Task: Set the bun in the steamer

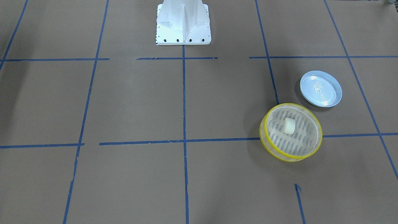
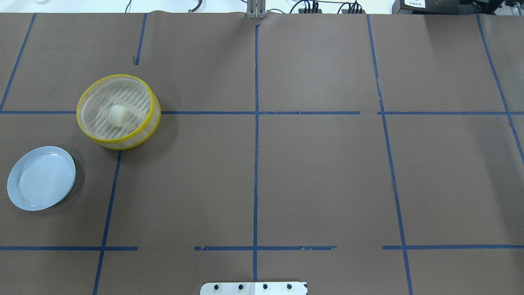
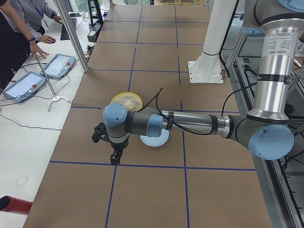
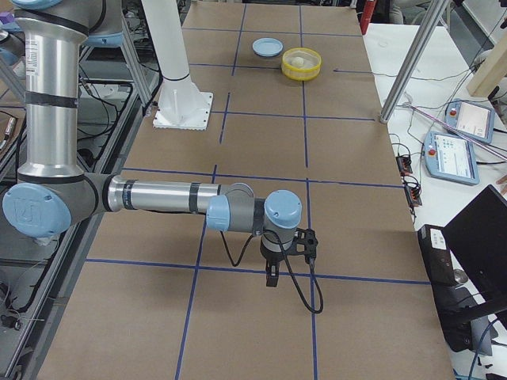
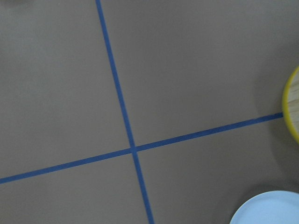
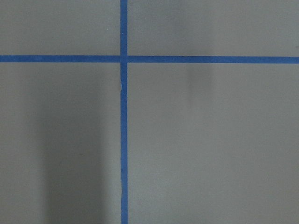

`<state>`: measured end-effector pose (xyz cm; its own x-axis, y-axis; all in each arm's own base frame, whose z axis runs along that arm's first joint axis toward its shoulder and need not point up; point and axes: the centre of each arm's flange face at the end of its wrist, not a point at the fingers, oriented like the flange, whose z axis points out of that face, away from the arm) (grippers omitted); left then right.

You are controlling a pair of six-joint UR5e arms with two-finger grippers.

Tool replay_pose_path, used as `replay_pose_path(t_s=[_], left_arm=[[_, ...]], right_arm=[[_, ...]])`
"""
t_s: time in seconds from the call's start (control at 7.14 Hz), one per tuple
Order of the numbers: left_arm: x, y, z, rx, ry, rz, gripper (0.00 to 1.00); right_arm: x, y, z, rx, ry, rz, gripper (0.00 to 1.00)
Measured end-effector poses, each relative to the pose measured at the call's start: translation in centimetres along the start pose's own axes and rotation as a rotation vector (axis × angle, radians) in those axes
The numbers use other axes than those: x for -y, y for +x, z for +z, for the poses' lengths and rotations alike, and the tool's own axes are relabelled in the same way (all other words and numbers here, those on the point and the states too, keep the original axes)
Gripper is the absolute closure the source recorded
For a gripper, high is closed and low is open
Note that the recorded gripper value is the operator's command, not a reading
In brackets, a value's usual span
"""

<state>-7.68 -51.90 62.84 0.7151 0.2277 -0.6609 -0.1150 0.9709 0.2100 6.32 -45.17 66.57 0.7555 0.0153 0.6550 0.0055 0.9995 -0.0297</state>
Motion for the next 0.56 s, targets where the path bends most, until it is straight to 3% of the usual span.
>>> replay_pose_path(t_s=[0.56], left_arm=[[-0.52, -1.03, 0.68, -0.004, -0.017, -0.060, 0.00]], right_arm=[[0.00, 0.01, -0.01, 0.000, 0.000, 0.000, 0.00]])
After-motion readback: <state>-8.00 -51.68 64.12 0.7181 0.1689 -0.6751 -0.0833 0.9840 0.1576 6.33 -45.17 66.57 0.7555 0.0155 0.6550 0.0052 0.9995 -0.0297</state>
